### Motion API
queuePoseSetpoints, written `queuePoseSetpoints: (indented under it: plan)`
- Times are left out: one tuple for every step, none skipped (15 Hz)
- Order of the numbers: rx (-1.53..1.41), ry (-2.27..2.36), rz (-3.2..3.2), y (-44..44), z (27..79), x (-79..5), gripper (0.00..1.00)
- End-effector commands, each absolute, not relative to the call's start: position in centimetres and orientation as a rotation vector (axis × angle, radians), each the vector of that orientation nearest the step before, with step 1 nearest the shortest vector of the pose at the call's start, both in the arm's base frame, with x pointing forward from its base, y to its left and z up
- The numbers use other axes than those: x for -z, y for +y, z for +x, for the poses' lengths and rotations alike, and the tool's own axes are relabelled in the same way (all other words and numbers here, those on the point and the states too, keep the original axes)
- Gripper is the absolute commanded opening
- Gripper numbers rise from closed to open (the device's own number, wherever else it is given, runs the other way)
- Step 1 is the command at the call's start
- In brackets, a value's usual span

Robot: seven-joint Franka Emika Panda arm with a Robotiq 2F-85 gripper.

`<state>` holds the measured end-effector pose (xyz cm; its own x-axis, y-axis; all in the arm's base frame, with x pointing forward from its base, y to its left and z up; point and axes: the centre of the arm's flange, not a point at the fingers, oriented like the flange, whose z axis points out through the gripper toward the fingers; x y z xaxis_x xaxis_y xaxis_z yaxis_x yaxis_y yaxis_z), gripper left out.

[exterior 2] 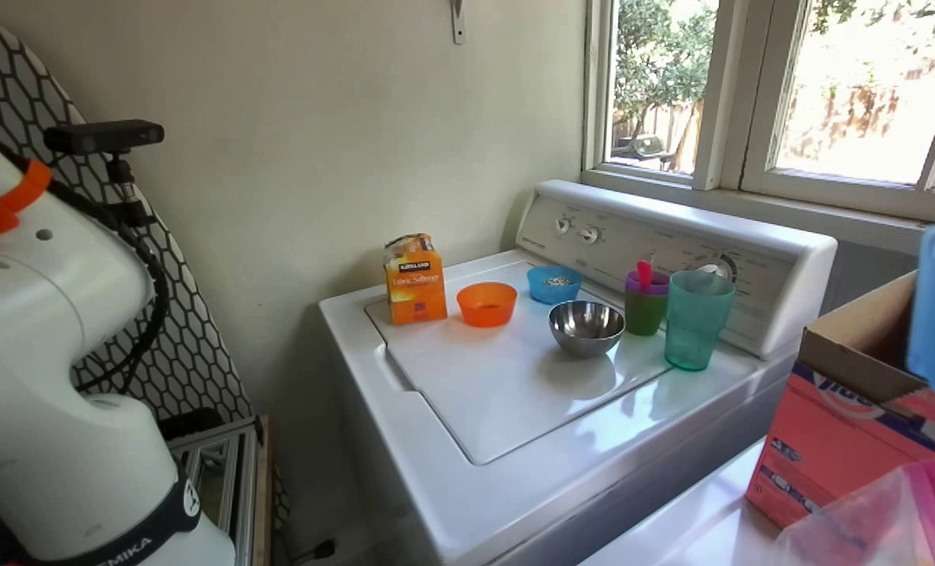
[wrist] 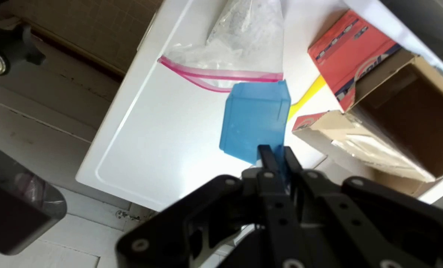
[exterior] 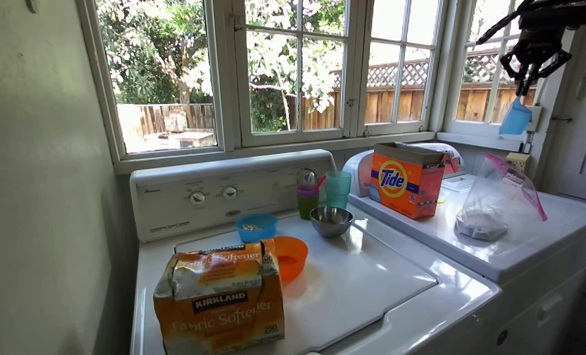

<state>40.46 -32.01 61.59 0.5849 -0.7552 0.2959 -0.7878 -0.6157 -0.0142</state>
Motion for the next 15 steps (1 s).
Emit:
queuePoseSetpoints:
  plan:
    - [-0.426, -1.469, 2.57, -34.5, 42.2, -62.2, 0.02]
    - [-0.408, -1.486, 2.557, -35.0, 42.4, -62.0, 0.02]
    - [-0.378, -1.501, 2.532, -35.5, 42.7, -61.7, 0.02]
    - [-0.357, -1.516, 2.515, -36.0, 42.9, -61.2, 0.02]
    - [-0.35, -1.542, 2.472, -36.7, 43.1, -60.9, 0.02]
    - [-0.325, -1.569, 2.43, -37.4, 43.3, -60.4, 0.02]
    - [-0.301, -1.585, 2.402, -37.9, 43.6, -59.8, 0.02]
    - [-0.267, -1.596, 2.372, -38.3, 43.9, -59.2, 0.02]
    - [-0.235, -1.605, 2.346, -38.6, 44.1, -58.4, 0.02]
    - [-0.203, -1.612, 2.322, -38.9, 44.3, -57.8, 0.02]
    - [-0.17, -1.617, 2.309, -39.0, 44.5, -57.0, 0.02]
    - [-0.14, -1.621, 2.295, -39.0, 44.8, -56.3, 0.02]
    - [-0.113, -1.625, 2.291, -39.0, 45.0, -55.7, 0.02]
    - [-0.096, -1.634, 2.292, -38.8, 45.3, -55.2, 0.02]
    - [-0.081, -1.642, 2.287, -38.5, 45.6, -54.7, 0.02]
